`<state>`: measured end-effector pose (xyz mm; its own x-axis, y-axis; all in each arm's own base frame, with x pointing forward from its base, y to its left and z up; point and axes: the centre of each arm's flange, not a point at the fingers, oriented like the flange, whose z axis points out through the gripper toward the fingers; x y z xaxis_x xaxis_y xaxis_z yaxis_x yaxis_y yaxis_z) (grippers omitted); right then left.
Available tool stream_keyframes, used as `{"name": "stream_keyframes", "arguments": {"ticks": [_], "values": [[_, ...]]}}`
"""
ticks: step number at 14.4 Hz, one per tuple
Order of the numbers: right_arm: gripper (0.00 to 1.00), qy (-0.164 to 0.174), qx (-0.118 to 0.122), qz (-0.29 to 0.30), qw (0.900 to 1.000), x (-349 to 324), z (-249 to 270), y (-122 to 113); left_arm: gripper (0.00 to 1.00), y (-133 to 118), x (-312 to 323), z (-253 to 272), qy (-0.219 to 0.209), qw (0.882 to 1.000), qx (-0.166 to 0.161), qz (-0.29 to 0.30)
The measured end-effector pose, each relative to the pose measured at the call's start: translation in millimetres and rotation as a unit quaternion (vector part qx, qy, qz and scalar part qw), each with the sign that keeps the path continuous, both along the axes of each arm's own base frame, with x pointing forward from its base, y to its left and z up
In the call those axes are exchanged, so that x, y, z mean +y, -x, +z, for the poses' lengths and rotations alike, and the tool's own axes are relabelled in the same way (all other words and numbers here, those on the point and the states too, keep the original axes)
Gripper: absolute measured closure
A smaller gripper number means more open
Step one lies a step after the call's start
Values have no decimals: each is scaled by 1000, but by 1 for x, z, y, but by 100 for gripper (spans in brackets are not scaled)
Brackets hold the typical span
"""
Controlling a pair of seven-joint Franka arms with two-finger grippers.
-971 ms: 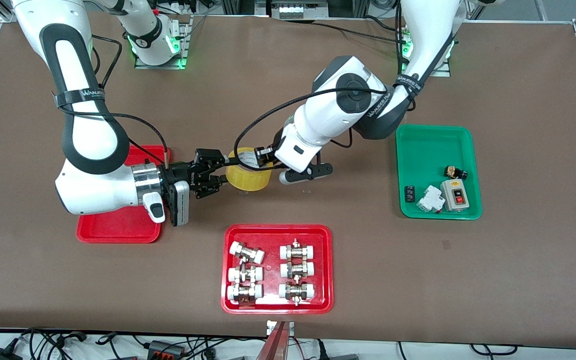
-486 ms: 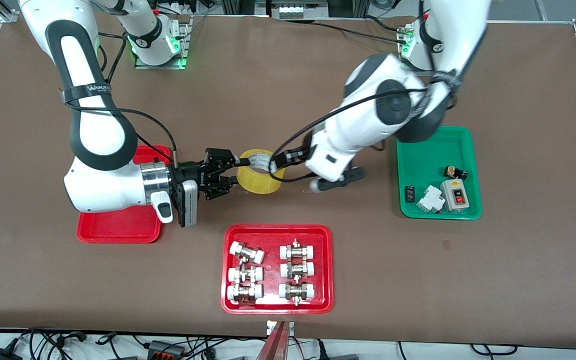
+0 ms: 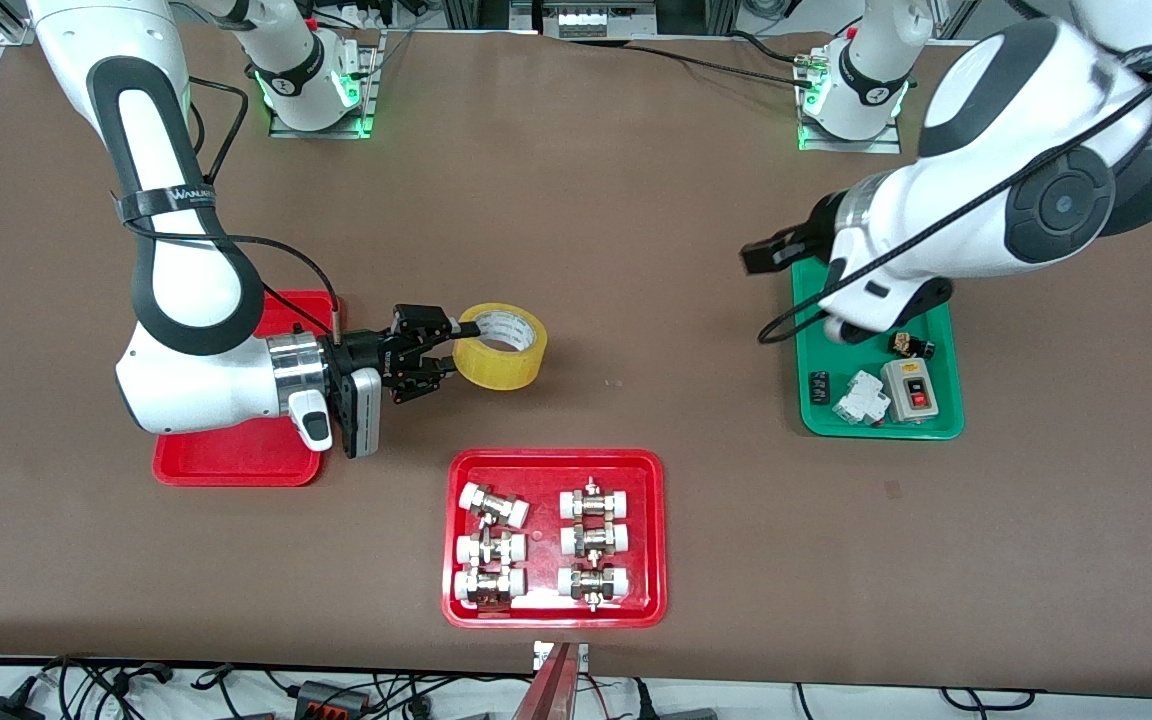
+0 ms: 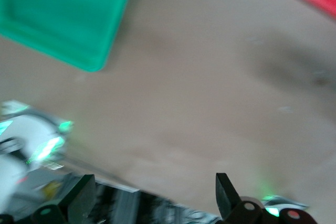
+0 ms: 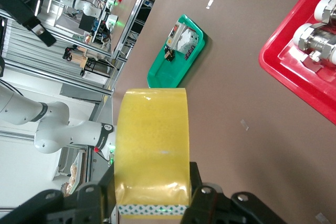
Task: Left arm passes tape to right arm into tray
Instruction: 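Open the left gripper and withdraw it toward the green tray, then lower the tape into the empty red tray with the right gripper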
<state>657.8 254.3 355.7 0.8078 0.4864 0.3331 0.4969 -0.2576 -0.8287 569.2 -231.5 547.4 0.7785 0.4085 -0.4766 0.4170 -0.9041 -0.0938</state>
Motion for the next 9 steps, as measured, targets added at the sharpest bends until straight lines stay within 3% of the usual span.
{"name": "stream_keyframes", "arguments": {"ticks": [2,5,7,9], "values": [[46,27,-7,11,1000,-6,-5,0,0,6,12,10,-39,999,9,-10],[46,101,-15,30,994,-31,-17,-1,0,8,24,13,-84,996,11,-14],[46,148,7,5,989,-61,-23,-8,0,7,29,14,-97,995,6,-23],[46,181,53,-61,980,-117,-26,-20,0,6,32,16,-91,995,0,-50]]}}
